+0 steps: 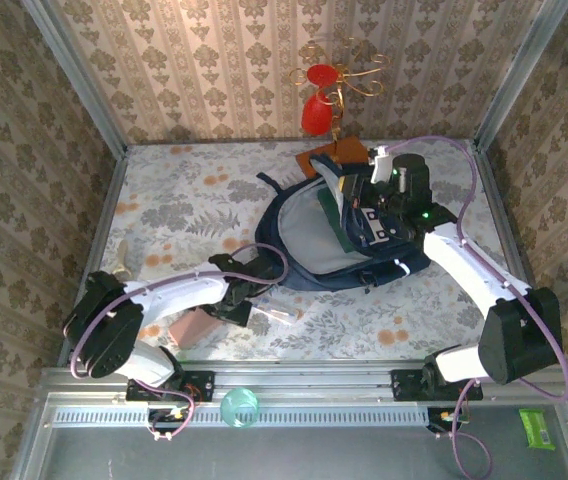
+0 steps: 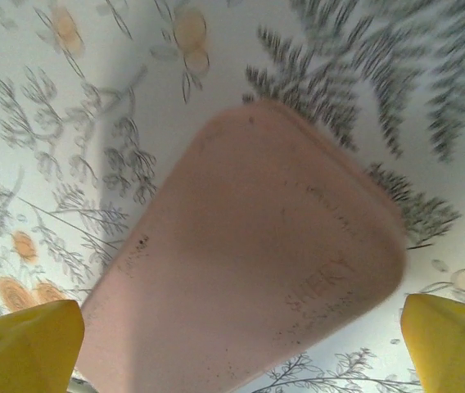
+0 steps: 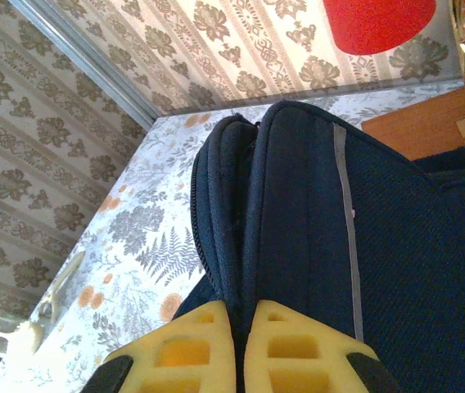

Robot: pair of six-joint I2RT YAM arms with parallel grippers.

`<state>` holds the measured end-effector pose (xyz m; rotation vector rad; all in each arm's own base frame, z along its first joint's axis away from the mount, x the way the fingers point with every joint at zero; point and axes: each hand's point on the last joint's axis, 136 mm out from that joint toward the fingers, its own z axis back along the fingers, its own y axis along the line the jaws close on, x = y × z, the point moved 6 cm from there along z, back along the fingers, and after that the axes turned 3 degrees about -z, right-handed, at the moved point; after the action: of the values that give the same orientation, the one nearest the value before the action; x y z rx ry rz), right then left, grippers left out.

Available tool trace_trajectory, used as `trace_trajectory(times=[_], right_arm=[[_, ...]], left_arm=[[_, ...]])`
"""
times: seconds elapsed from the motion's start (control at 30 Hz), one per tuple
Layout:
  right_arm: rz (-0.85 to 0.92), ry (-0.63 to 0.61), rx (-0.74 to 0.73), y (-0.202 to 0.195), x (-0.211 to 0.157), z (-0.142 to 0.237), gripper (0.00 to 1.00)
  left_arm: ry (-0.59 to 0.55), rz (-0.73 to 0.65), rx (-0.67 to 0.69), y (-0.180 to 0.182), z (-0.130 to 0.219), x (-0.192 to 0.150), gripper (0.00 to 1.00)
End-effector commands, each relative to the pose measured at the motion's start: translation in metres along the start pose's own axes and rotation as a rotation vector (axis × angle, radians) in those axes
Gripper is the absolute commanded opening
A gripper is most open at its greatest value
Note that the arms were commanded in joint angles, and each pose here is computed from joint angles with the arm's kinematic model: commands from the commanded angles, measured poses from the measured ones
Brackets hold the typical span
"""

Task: Pack the student bag

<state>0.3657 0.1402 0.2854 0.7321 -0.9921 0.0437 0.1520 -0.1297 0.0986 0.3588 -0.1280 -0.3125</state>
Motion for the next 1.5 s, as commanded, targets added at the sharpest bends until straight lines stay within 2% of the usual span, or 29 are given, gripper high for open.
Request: trace_trajectory(times=[0.0,0.37,0.63,0.77,0.83,0.93,1.0,1.07,1.17,1.23,1.37,1.47], right_arm=[[0.046,-0.108,0.067,0.01,0.024,0.004,0.0],[0.001,-0.078,0.089,0.005,0.017,-0.004,0.0],[-0.008,-0.067,0.085,0.004,0.014,-0.005,0.0],[-0.011,-0.062,0.084,0.003,0.012,-0.005,0.0],[-0.012,-0.057,0.081,0.002,0.01,-0.005,0.0],[-0.006,-0.055,0.073,0.001,0.009,-0.004,0.0],[-0.004,-0.054,0.07,0.001,0.008,-0.003,0.0],[-0.004,-0.052,0.071,0.001,0.008,-0.003,0.0],[-0.002,-0.051,0.076,0.002,0.008,-0.002,0.0],[-0.001,-0.052,0.075,0.002,0.008,-0.002,0.0],[-0.005,-0.051,0.076,0.001,0.007,-0.003,0.0],[-0.009,-0.047,0.078,0.001,0.006,-0.004,0.0]], left_arm=[[0.047,0.039,-0.065,-0.001,-0.014,-0.005,1.0],[0.001,0.21,-0.172,0.028,-0.039,0.018,1.0],[-0.082,0.283,-0.226,0.053,-0.031,0.034,1.0],[-0.084,0.34,-0.241,0.069,-0.033,0.035,1.0],[-0.093,0.359,-0.246,0.073,-0.034,0.035,0.97],[-0.078,0.381,-0.235,0.076,-0.038,0.033,0.85],[-0.07,0.387,-0.239,0.076,-0.041,0.033,0.81],[-0.063,0.394,-0.241,0.077,-0.043,0.034,0.82],[-0.053,0.407,-0.225,0.079,-0.044,0.032,0.94],[-0.051,0.427,-0.219,0.081,-0.045,0.03,0.97],[-0.041,0.451,-0.291,0.076,-0.052,0.028,0.98],[-0.023,0.453,-0.319,0.073,-0.057,0.028,0.94]])
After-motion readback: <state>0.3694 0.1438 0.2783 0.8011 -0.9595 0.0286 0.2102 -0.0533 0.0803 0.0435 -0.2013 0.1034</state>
